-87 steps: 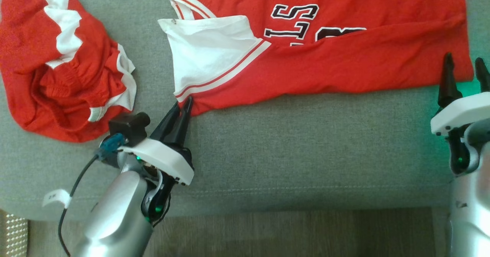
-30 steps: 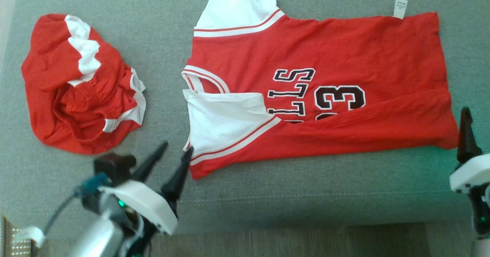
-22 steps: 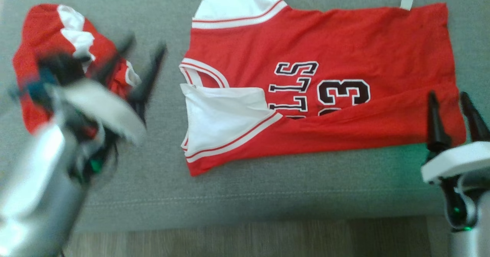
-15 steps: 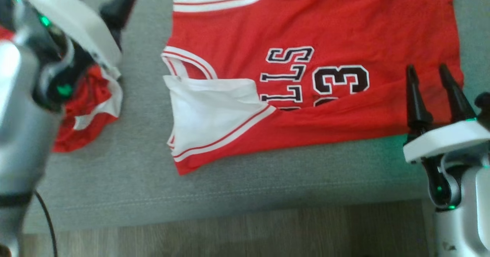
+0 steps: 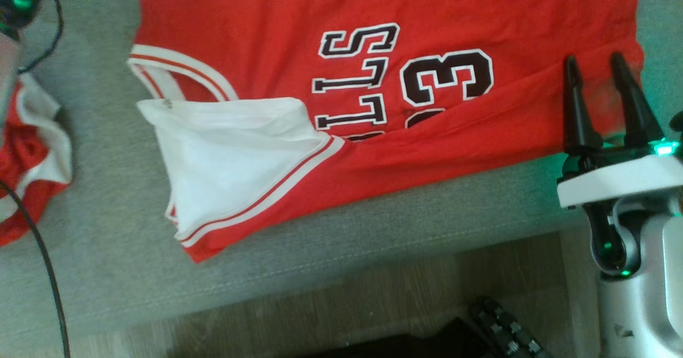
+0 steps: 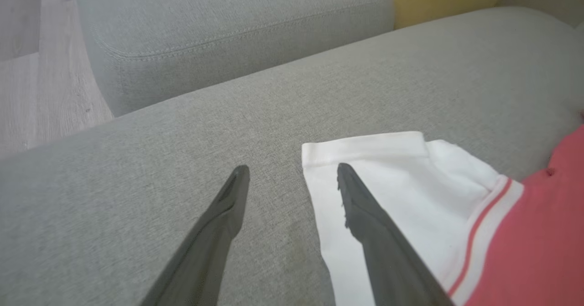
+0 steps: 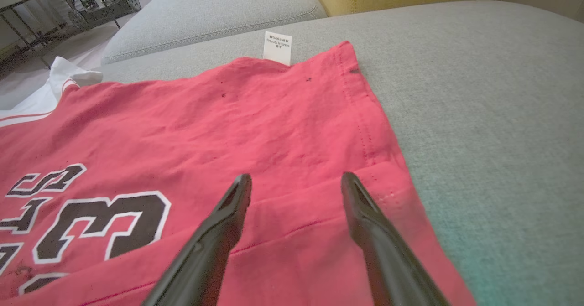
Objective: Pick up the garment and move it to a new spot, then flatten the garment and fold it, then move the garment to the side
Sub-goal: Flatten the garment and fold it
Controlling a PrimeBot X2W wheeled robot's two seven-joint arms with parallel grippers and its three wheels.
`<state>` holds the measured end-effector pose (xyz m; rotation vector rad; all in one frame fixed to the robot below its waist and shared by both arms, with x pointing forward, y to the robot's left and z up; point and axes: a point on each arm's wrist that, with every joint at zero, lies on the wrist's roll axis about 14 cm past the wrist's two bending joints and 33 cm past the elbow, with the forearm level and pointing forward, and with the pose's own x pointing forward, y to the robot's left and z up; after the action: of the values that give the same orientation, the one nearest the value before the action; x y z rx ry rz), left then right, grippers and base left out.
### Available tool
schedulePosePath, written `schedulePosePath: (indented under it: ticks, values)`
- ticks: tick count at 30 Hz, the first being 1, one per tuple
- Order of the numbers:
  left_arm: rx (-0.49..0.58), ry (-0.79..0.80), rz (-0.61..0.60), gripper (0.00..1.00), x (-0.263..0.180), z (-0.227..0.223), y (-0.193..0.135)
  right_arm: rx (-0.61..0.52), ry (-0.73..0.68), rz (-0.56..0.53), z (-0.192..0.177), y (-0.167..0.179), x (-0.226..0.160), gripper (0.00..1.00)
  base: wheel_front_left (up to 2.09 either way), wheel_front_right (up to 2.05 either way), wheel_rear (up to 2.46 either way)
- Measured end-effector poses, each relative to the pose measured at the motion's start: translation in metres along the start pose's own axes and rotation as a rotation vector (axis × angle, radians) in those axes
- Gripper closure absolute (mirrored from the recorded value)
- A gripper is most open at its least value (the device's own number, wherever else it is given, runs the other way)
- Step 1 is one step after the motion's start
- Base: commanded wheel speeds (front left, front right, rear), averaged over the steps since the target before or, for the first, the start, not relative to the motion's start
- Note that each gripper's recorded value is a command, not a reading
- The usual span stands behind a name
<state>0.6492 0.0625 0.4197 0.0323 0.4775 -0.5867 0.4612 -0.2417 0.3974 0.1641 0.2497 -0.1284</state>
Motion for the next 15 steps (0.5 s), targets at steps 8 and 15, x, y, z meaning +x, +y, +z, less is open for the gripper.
schedulePosePath:
  ticks: [8, 15]
  values:
    - [0.025, 0.062, -0.004, 0.00, 0.038, -0.029, 0.011, 0.000, 0.014, -0.027, -0.013, -0.011, 0.005, 0.00, 0.00, 0.00, 0.00]
    - [0.030, 0.075, -0.025, 0.00, 0.051, -0.039, 0.009, 0.002, 0.010, -0.050, -0.016, -0.020, 0.005, 0.00, 0.00, 0.00, 0.00]
